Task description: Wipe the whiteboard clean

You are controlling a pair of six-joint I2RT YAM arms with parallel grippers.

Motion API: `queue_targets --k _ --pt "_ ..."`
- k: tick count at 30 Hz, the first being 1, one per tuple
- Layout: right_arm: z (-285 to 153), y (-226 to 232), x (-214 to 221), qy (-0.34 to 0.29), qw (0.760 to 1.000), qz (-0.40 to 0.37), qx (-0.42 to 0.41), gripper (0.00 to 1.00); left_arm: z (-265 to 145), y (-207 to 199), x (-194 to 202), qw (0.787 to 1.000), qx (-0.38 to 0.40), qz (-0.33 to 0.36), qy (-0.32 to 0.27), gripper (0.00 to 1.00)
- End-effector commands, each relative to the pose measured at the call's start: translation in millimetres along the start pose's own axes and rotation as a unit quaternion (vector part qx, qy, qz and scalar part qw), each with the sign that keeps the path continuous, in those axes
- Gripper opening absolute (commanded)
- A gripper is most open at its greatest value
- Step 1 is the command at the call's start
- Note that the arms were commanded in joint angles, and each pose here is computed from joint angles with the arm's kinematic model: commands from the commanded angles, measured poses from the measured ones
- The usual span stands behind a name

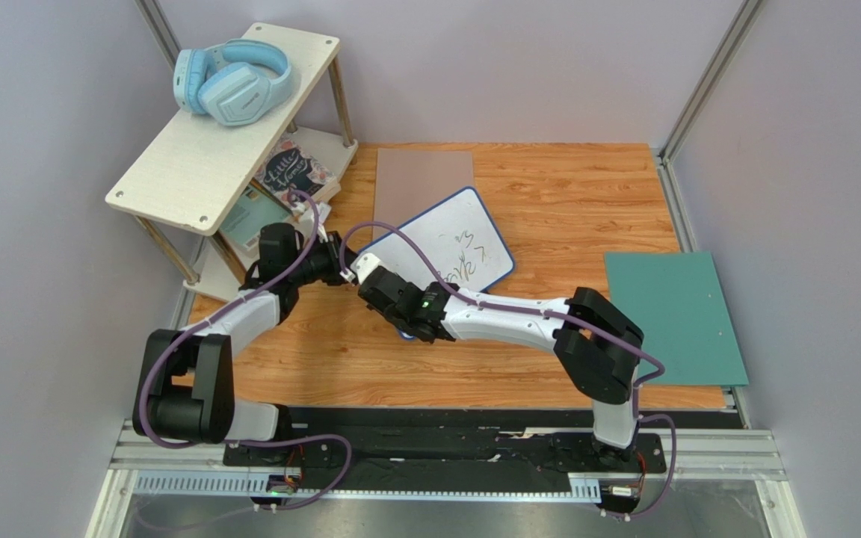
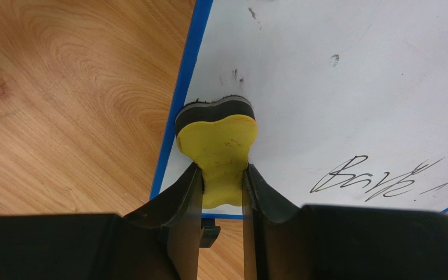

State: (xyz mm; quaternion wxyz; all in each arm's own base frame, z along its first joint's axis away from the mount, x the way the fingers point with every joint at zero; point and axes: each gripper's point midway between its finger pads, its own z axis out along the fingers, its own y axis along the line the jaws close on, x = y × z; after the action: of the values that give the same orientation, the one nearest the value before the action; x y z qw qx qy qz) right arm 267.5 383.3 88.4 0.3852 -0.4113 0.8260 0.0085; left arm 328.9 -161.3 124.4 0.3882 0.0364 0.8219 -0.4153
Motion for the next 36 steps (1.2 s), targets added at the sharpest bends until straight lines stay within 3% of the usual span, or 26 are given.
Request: queue_targets --k 1,10,14,25,31,36 --pt "4.4 -32.3 -44.4 -0.046 0.996 0.067 0.044 0.0 -2.9 16.4 4.6 0.999 -0.036 0.027 0.006 0.0" --pt "6.3 -52.3 -75.9 -0.065 0.994 0.066 0.06 0.0 -2.8 15.2 6.0 0.999 -0.031 0.027 0.008 0.0" --pt "19.4 -37.5 -48.6 -0.012 0.998 0.046 0.042 0.0 -2.6 15.0 4.7 0.999 -0.032 0.028 0.007 0.0" --pt "9.3 -11.9 15.9 0.05 0.999 0.02 0.002 0.0 -2.9 15.9 5.3 0.999 -0.034 0.027 0.007 0.0" --pt "9.5 1.9 25.7 0.062 0.998 -0.012 -0.002 0.0 -2.8 16.0 6.2 0.999 -0.033 0.027 0.008 0.0" --pt "10.1 8.1 3.8 0.047 0.999 -0.008 -0.011 0.0 -2.8 17.2 8.0 0.999 -0.034 0.026 0.01 0.0"
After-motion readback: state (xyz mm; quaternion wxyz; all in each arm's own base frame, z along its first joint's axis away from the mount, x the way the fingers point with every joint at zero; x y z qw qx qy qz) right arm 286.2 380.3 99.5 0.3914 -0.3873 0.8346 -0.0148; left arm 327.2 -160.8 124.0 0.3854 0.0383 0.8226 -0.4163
